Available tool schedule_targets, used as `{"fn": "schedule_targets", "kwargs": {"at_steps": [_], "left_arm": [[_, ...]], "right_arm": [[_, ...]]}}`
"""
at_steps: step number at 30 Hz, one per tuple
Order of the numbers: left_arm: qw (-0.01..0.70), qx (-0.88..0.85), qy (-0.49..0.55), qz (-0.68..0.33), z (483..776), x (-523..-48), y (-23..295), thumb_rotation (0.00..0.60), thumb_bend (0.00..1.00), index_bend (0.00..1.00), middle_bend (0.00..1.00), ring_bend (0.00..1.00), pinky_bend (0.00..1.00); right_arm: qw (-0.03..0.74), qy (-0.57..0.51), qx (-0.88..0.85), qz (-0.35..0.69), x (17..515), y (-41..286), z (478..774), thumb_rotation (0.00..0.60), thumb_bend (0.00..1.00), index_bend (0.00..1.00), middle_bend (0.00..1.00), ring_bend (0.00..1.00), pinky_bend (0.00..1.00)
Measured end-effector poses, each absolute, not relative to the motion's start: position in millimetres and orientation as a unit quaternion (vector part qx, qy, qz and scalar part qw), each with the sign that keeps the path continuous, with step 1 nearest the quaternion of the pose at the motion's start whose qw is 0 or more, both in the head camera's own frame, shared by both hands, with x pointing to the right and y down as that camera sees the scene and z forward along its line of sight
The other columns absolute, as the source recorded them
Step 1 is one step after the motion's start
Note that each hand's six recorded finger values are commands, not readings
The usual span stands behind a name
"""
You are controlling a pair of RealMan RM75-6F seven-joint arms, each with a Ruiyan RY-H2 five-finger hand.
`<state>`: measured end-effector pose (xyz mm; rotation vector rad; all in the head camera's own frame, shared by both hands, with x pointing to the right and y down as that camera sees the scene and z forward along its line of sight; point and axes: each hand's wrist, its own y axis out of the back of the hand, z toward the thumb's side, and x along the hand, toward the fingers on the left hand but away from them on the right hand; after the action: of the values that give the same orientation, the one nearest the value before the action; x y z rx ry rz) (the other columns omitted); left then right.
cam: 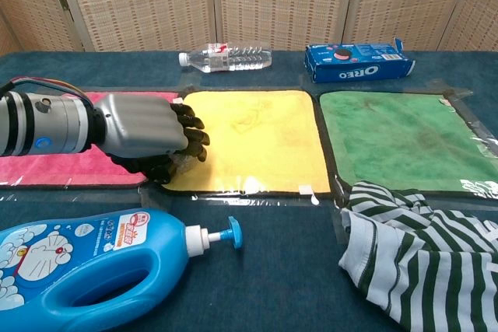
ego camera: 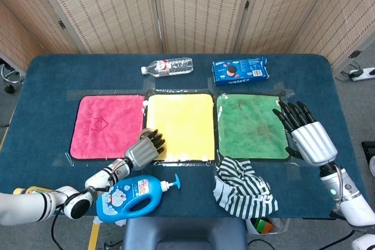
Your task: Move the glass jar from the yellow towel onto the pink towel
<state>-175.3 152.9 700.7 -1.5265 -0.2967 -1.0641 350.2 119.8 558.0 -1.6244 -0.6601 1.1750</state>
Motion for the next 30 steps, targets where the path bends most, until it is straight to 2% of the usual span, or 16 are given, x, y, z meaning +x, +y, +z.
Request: {"fn": "schedule_targets", "kwargs": {"at_steps": [18,30], "left_arm": [[0.609,-0.577,-0.161,-0.52,695,-220,137,0.597,0.84,0.2,0.14,0.08,0.0],[0.596,-0.578,-0.125,-0.543,690,-239,124,0.593,0.83,0.17,0.14,0.08,0.0]], "right_arm": [[0.488,-0.282,-0.67,0.484,355,120,558,0.6,0.16,0.0,0.0,0.0,0.0],[0.49,-0.287,-0.67,0.479,353,120,554,0.6,0.16,0.0,0.0,0.0,0.0]]}}
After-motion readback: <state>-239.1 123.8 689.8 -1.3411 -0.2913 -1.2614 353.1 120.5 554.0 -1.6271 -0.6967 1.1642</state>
